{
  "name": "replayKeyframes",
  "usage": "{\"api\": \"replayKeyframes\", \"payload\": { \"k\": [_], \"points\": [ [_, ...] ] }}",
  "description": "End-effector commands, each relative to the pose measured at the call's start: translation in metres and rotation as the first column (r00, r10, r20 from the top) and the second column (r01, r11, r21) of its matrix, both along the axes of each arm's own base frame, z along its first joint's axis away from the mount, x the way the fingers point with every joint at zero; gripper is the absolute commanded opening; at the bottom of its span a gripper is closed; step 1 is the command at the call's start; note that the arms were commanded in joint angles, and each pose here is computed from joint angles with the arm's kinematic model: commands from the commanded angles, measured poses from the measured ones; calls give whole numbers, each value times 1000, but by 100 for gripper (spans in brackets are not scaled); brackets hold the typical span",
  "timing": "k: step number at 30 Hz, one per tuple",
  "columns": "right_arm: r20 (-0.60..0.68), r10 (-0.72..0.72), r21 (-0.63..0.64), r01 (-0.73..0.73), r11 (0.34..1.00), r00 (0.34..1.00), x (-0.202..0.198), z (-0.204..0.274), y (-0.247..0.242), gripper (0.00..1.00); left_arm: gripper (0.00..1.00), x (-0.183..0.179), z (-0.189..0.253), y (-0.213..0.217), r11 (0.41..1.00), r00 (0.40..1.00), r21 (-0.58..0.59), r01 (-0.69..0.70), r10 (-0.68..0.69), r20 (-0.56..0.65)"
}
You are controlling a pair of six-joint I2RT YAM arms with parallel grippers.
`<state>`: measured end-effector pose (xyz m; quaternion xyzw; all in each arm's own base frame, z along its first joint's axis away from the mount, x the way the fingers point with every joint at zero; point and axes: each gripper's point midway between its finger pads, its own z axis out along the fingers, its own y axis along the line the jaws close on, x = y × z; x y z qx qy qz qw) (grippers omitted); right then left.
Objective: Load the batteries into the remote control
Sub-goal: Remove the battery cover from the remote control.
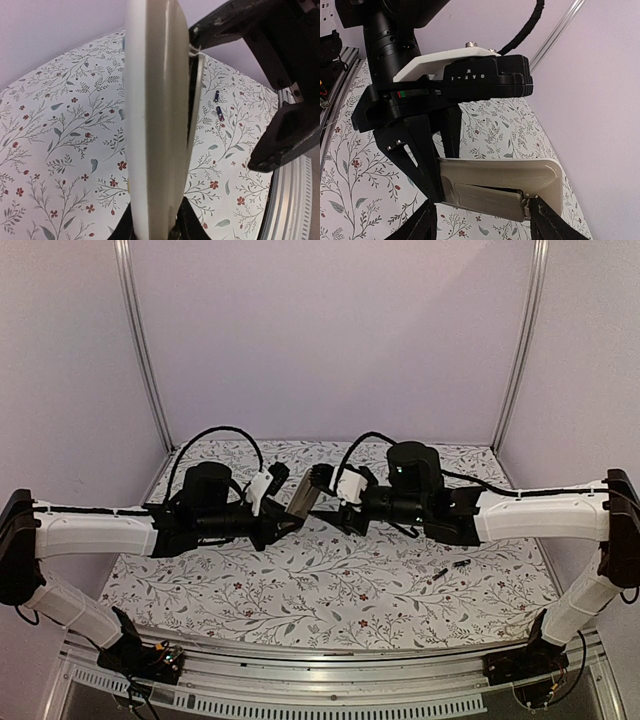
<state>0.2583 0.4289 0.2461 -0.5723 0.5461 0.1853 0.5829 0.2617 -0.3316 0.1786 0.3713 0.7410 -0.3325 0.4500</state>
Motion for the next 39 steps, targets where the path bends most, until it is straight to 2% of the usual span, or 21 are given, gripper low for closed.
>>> {"api": "replayKeyframes", "payload": {
  "k": [1, 5, 9, 17, 22, 27, 35, 39],
  "points": [
    [-26, 18, -22, -18, 1000, 1000, 4, -13, 6, 62, 0, 1, 10, -2, 1000, 1000, -28, 1, 0, 31],
    [-61, 44, -29, -46, 999, 997, -2, -21, 8, 59, 0, 6, 6, 0, 999, 999, -25, -29, 30, 13],
    [-99, 36, -38, -40, 998, 994, -5, -31, 4, 51, 0, 13, 4, 4, 997, 998, -29, -66, 66, -5],
    [-126, -5, -50, -2, 999, 992, -2, -41, -1, 29, 0, 17, -1, 5, 996, 996, -34, -87, 87, -19],
    [-138, -38, -64, 30, 998, 990, 1, -49, -6, 22, 0, 22, -4, 7, 994, 994, -25, -110, 109, -24],
    [-175, -77, -90, 62, 994, 982, -2, -65, -19, 22, 0, 29, -8, 12, 989, 989, -3, -146, 146, 9],
    [-214, -149, -119, 126, 985, 965, -5, -82, -39, 29, 0, 37, -20, 13, 987, 984, 33, -154, 151, 90],
    [-239, -178, -128, 151, 980, 955, -4, -88, -44, 32, 0, 39, -22, 14, 987, 984, 36, -160, 156, 91]
  ]
}}
